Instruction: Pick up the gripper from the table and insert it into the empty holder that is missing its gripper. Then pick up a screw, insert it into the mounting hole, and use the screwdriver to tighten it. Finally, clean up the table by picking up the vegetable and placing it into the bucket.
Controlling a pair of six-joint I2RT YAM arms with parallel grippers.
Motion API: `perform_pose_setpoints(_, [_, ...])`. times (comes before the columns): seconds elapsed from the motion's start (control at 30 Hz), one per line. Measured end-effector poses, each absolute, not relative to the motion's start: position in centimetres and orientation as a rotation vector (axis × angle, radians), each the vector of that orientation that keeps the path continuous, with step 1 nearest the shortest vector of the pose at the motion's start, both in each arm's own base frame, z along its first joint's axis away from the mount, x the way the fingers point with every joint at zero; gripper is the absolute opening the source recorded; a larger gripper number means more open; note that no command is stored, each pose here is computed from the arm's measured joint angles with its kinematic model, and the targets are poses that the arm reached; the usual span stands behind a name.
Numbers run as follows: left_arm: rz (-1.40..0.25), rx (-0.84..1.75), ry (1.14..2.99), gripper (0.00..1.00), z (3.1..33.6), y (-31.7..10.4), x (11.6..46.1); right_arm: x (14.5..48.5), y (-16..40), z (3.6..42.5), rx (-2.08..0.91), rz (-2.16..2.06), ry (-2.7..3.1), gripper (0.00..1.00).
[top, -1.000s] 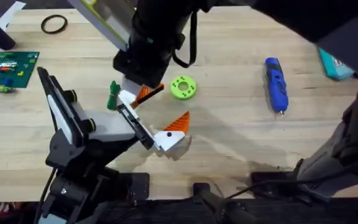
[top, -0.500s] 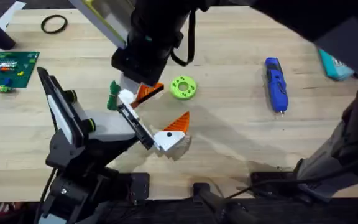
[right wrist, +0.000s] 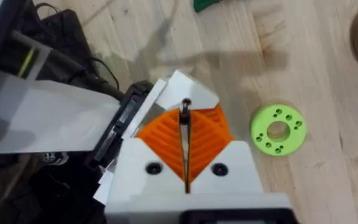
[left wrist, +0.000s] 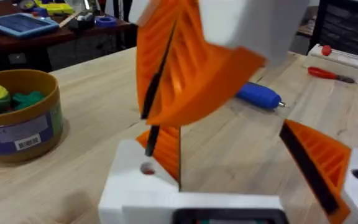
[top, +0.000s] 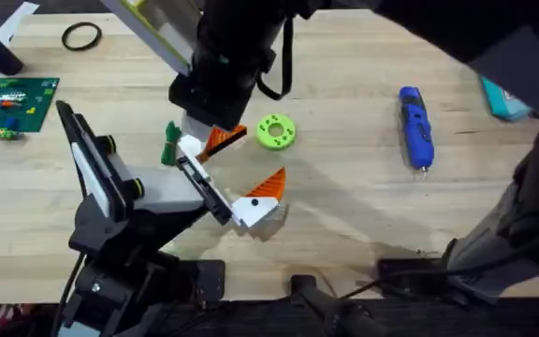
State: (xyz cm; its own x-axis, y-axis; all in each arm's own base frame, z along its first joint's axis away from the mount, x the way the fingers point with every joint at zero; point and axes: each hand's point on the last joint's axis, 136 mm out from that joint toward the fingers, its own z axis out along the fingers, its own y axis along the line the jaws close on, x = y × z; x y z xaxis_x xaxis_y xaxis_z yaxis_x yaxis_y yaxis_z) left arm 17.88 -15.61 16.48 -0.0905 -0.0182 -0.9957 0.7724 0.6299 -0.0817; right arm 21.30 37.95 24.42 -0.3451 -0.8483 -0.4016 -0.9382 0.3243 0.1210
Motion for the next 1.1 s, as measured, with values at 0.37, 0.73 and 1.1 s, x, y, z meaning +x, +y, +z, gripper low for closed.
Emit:
perform_pose_setpoints(0.37, [-0.746,0.655,1.532,0.984,16.5,-15.6,17.9,21.4,38.1,23.6,-1.638,0.476,2.334,0.003])
perform_pose_setpoints(0.73, [-0.745,0.655,1.532,0.984,16.5,-15.6,17.9,21.2,37.8,23.5,-1.65,0.468,2.345,0.003])
perform_pose_setpoints(1.1, [-0.745,0.655,1.532,0.984,16.5,-15.6,17.9,21.5,38.2,23.3,-1.649,0.471,2.334,0.002])
